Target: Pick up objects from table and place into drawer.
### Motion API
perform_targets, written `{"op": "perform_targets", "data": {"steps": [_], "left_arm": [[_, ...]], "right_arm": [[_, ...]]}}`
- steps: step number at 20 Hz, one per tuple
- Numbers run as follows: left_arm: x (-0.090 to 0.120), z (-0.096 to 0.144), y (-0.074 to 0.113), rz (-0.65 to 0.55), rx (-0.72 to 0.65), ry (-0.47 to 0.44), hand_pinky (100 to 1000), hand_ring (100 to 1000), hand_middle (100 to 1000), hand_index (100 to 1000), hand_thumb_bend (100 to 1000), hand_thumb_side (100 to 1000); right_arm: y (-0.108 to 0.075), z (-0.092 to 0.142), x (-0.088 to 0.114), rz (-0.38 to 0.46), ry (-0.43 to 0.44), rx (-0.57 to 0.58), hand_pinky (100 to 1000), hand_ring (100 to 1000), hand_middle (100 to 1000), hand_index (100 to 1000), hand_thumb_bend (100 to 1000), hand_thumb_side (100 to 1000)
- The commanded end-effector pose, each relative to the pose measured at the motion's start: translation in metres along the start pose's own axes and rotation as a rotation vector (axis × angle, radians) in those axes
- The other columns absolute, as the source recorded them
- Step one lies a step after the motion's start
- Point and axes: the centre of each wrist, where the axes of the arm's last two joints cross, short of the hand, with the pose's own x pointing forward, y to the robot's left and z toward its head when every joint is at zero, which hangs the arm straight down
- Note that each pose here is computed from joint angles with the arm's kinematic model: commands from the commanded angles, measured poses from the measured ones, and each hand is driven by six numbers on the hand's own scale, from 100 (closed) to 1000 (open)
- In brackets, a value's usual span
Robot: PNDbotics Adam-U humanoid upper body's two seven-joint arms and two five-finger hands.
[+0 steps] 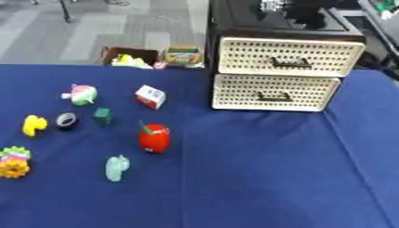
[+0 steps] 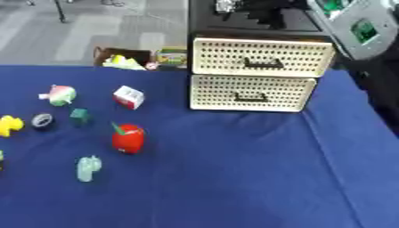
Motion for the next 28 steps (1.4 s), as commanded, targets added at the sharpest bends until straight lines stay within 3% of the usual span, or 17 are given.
{"op": "perform_targets", "data": {"steps": [1, 7, 9, 10, 14, 19, 22, 28], "left_arm": [[0.007, -0.006, 0.003, -0.002, 0.005, -0.036, 434, 489, 507, 726, 100, 730], [0.008, -0.006, 0.002, 0.001, 0.005, -0.038, 434, 488, 507, 726, 100, 727], [0.008, -0.007, 0.002, 0.001, 0.005, -0.039, 434, 488, 507, 726, 100, 727], [0.008, -0.007, 0.002, 0.001, 0.005, -0.039, 434, 489, 507, 726, 100, 727], [0.008, -0.007, 0.002, 0.003, 0.007, -0.039, 434, 488, 507, 726, 100, 727], [0.008, -0.006, 0.002, 0.003, 0.007, -0.037, 434, 486, 506, 728, 100, 725], [0.008, -0.006, 0.002, 0.003, 0.008, -0.035, 434, 485, 506, 728, 100, 726], [0.007, -0.005, 0.003, 0.002, 0.011, -0.031, 433, 484, 506, 729, 100, 725]], "right_arm": [[-0.008, 0.017, -0.005, -0.021, 0.052, 0.011, 100, 100, 100, 853, 232, 969], [-0.001, 0.021, -0.016, -0.031, 0.078, 0.028, 100, 100, 100, 857, 295, 936], [0.002, 0.021, -0.019, -0.034, 0.077, 0.038, 100, 100, 100, 871, 377, 873], [0.003, 0.02, -0.021, -0.036, 0.071, 0.046, 100, 100, 100, 889, 449, 798], [0.011, 0.015, -0.027, -0.036, 0.03, 0.094, 100, 100, 100, 911, 536, 663], [0.014, 0.002, -0.034, -0.051, 0.014, 0.13, 100, 100, 100, 925, 564, 442], [0.016, -0.012, -0.038, -0.06, 0.026, 0.15, 100, 100, 100, 920, 566, 359], [0.018, -0.027, -0.052, -0.041, 0.087, 0.159, 100, 100, 100, 919, 570, 330]]}}
